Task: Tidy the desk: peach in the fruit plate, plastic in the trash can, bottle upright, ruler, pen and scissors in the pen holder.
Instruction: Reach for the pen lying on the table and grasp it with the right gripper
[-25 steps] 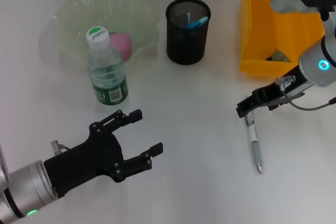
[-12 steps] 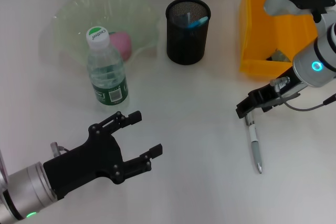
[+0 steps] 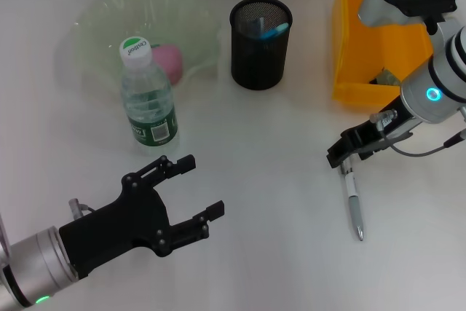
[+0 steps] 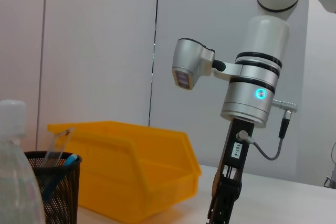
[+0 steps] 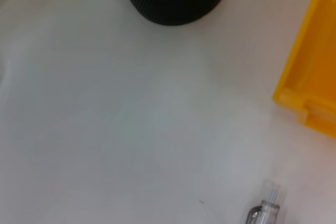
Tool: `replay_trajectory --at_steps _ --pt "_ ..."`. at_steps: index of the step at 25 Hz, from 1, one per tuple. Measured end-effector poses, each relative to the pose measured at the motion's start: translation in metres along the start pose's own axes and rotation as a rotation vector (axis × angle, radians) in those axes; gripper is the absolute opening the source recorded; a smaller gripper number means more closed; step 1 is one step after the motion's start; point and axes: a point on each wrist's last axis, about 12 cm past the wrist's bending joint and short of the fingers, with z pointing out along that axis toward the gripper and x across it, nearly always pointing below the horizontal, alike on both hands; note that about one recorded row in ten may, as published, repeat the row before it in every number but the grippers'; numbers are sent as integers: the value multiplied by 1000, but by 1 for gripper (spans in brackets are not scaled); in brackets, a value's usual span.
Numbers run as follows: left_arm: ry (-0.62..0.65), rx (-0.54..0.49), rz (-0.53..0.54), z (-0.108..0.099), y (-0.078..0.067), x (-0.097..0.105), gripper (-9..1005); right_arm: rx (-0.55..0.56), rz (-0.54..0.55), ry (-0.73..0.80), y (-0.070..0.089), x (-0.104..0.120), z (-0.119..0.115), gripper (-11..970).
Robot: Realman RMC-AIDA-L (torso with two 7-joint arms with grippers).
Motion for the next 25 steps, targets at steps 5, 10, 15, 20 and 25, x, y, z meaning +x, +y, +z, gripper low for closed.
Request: replay_trajectory --at_steps 5,10,15,20,25 --pt "0 0 0 0 0 0 811 1 -1 -1 0 0 0 573" --pt "0 0 0 0 0 0 811 -4 0 -3 1 -1 0 554" --pt "0 0 0 0 0 0 812 -3 0 -1 0 -1 0 511" --pt "0 -1 -2 -1 -1 0 812 -1 1 6 0 -1 1 476" --pt "0 -2 -2 -1 -1 0 812 -2 2 21 1 -1 4 474"
